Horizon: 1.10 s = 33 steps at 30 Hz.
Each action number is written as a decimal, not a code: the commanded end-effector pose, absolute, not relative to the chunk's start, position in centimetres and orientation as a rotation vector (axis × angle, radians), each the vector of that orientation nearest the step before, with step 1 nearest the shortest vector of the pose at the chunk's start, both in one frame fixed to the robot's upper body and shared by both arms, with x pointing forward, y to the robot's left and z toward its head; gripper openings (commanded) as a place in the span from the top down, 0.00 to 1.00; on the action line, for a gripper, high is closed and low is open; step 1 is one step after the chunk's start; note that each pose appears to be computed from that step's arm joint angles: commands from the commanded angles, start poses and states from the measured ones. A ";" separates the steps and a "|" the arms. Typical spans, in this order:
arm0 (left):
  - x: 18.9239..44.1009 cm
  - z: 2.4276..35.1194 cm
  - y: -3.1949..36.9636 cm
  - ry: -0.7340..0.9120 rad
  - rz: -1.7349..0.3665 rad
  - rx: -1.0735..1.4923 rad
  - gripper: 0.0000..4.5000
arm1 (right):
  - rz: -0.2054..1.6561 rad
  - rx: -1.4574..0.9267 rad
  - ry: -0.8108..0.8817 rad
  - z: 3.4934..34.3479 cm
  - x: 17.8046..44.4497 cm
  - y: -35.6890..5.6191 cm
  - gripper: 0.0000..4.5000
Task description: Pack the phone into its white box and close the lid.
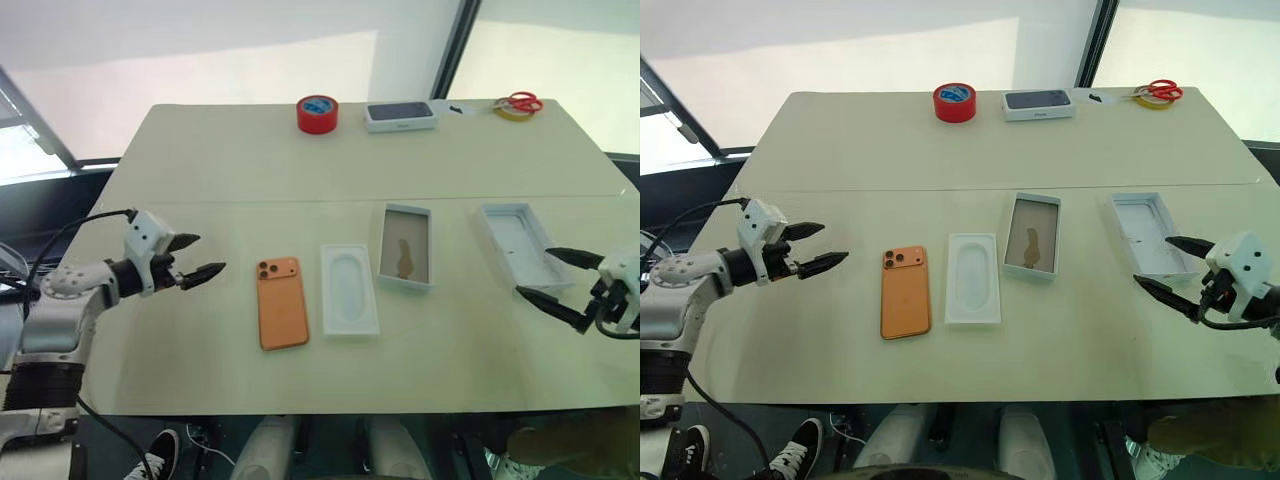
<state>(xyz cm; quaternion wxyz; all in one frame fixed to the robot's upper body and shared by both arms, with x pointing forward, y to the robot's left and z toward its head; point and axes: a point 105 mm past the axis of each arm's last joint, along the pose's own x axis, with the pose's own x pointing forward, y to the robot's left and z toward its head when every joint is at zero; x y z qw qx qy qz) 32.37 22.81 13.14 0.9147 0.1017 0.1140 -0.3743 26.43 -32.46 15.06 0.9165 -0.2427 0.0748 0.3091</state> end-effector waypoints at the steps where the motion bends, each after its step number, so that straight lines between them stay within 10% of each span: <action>1: 30.8 14.3 18.1 0.271 -0.930 -0.019 0.02 | 0.733 -0.492 0.056 17.0 27.4 -28.7 0.00; 9: 30.5 13.6 9.2 0.402 -1.034 -0.307 0.02 | 0.966 -0.483 0.017 17.5 28.1 -22.4 0.00; 30: 29.3 10.3 3.7 0.831 -1.088 -0.342 0.02 | 0.920 -0.487 -0.011 16.3 29.3 -22.4 0.00; 33: 29.6 9.6 4.0 0.839 -1.057 -0.341 0.20 | 0.909 -0.490 -0.020 16.4 29.3 -22.4 0.00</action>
